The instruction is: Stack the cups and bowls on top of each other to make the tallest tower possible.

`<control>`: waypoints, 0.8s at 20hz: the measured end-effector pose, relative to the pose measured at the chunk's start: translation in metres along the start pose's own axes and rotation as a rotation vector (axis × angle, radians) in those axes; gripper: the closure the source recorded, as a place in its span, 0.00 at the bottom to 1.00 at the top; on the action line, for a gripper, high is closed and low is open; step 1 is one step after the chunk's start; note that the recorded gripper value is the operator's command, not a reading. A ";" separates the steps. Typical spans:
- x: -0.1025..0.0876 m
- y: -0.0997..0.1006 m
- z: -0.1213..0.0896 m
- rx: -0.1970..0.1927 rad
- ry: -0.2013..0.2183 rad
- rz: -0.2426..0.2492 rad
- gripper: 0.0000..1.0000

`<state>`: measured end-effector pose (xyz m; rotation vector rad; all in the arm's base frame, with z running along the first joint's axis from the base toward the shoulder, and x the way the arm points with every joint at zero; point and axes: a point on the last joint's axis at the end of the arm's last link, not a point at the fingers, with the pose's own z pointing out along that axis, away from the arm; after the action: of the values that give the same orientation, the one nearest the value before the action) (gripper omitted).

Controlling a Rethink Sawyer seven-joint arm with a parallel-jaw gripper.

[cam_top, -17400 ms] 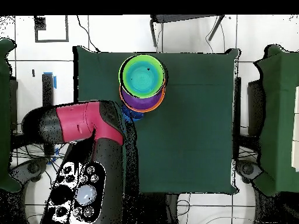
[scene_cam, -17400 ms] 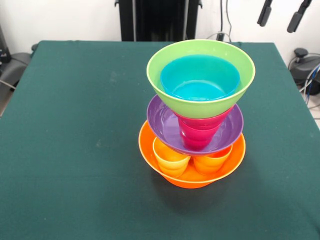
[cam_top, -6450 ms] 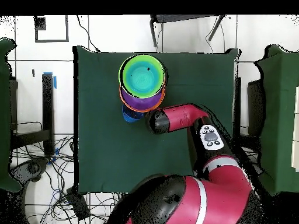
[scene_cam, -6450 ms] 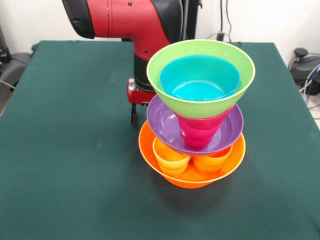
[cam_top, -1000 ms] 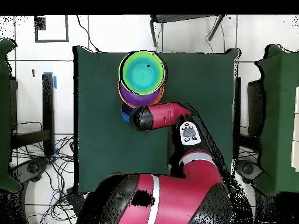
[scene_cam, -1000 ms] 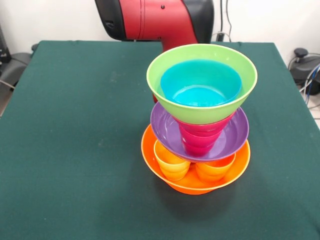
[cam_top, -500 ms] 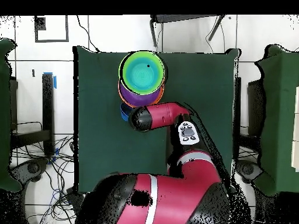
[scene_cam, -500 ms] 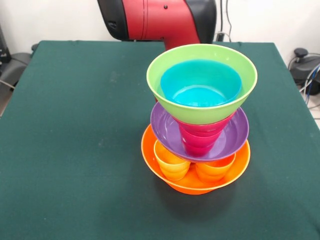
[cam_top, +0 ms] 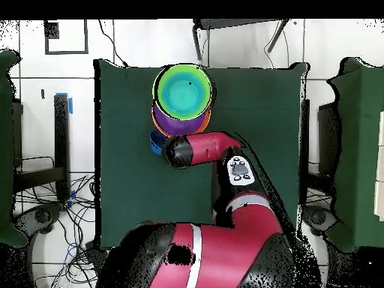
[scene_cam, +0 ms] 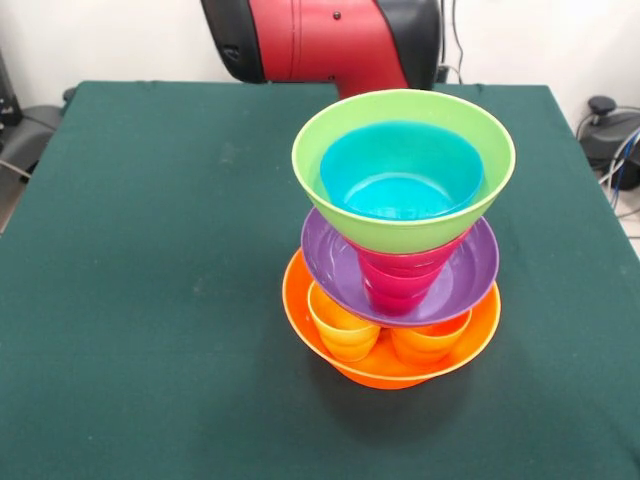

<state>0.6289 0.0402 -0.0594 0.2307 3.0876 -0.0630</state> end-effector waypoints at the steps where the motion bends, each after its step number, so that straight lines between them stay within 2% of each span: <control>1: 0.000 0.004 0.000 -0.008 0.003 0.005 0.00; 4: 0.001 0.026 0.000 -0.054 0.017 0.027 0.00; 8: 0.000 0.044 -0.003 -0.093 0.028 0.048 0.00; 16: 0.001 0.062 -0.004 -0.122 0.044 0.067 0.00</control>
<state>0.6366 0.1022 -0.0577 0.3339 3.1093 0.1337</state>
